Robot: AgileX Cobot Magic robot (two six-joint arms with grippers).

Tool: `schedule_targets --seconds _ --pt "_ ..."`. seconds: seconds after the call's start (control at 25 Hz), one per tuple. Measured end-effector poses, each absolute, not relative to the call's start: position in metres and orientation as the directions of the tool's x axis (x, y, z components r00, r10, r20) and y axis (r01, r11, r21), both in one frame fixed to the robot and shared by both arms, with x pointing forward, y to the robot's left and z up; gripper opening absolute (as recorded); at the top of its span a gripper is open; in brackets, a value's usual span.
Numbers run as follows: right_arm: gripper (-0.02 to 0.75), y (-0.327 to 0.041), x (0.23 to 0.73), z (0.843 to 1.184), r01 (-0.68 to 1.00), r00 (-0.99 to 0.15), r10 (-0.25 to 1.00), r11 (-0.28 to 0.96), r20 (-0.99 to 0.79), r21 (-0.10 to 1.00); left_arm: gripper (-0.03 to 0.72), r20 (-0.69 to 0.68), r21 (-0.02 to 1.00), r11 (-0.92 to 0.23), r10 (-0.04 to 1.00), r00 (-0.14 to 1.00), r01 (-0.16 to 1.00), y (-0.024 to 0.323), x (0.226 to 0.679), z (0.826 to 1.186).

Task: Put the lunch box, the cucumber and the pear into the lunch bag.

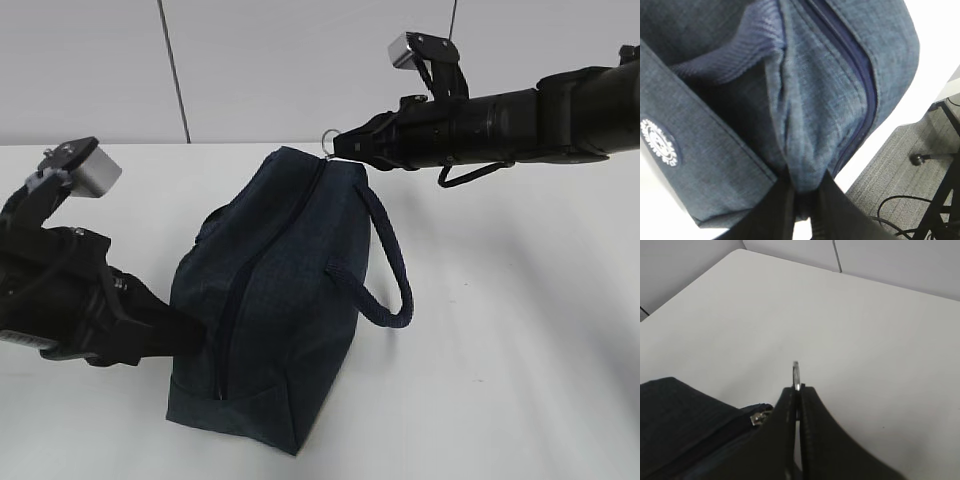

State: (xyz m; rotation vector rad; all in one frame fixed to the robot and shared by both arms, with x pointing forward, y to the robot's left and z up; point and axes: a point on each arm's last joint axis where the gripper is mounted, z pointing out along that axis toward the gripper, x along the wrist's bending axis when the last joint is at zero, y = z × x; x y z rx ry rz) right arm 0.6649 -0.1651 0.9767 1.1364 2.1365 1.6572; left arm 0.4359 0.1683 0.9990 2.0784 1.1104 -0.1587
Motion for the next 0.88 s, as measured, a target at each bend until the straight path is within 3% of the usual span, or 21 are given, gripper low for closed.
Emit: schedule_targets --seconds 0.28,0.64,0.88 --pt "0.0 -0.164 0.663 0.979 0.434 -0.707 0.64 0.059 0.3 0.899 0.055 -0.463 0.566 -0.297 0.657 0.595 0.769 0.166 0.437 1.002" --pt "0.0 -0.159 0.657 0.985 0.419 -0.767 0.55 0.038 0.331 0.907 0.348 -0.483 0.574 -0.272 0.648 0.588 0.772 0.164 0.439 1.008" --pt "0.0 -0.157 0.654 0.986 0.413 -0.789 0.517 0.043 0.333 0.91 0.372 -0.474 0.62 -0.247 0.638 0.606 0.745 0.16 0.449 1.025"
